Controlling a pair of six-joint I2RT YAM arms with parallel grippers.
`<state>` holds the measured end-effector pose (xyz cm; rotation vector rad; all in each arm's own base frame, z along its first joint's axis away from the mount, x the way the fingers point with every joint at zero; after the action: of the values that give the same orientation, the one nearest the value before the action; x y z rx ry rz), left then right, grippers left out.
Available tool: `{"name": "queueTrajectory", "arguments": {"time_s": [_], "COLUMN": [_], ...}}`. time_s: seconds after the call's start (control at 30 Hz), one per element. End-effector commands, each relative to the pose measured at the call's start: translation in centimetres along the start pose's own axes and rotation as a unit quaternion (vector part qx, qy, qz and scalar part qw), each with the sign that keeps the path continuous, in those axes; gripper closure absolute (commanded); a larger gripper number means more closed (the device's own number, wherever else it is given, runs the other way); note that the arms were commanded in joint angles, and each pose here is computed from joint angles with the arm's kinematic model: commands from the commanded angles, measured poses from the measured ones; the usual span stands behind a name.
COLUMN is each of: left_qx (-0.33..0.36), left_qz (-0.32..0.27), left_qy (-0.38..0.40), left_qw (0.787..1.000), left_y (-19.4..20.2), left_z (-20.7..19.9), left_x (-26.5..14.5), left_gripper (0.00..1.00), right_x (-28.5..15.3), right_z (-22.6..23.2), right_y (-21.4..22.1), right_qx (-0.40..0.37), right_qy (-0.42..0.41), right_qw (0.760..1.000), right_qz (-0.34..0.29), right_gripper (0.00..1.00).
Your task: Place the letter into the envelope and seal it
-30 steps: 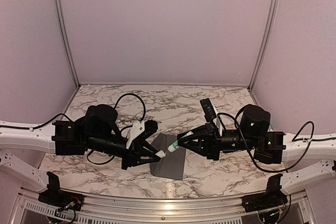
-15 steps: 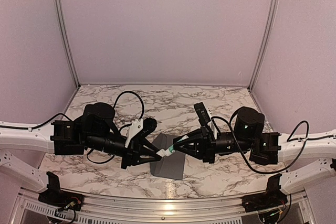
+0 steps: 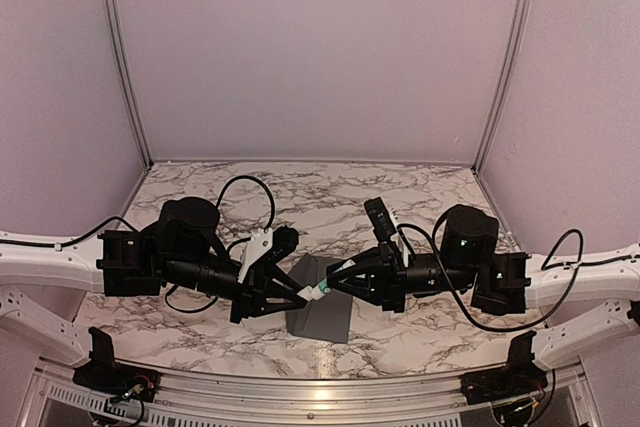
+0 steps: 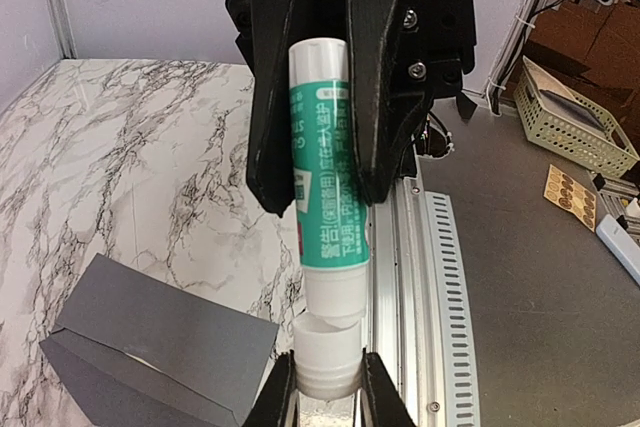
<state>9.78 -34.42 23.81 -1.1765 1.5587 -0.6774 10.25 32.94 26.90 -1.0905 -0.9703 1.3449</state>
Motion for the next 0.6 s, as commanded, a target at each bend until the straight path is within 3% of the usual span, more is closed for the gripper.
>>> {"name": "queueTrajectory", "arguments": {"time_s": [0.0,0.57], "left_qx": [0.007,0.005], "left_qz": [-0.014,-0.002], "left_qy": [0.005,0.011], "left_qw": [1.000,1.000], "left_y": [-0.56,-0.18], "left_z": [-0.25,-0.19], "left_x": [-0.12,0.40], "left_gripper": [0.94,0.93], "right_x": [0.37,0.75], "right_z": [0.74,0.15], "right_y": [-2.08,-1.71], "right_qx": [-0.010,-0.014], "right_qy": [-0.010,0.005], "right_qw": [1.000,1.000], "right_qz": [-0.023,-0.012], "right_gripper": [1.00,1.00]}}
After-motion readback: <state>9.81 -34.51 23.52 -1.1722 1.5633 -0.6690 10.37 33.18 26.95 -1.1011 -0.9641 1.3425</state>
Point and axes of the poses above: each gripper's point midway between its finger pads, its own x axis out along the fingers, its own z axis along the line the jaws close on, y = z × x, the point moved 4 cm from there along -x, back along the fingers, and after that the axes turned 11 degrees about -x, right-handed, at the moved point
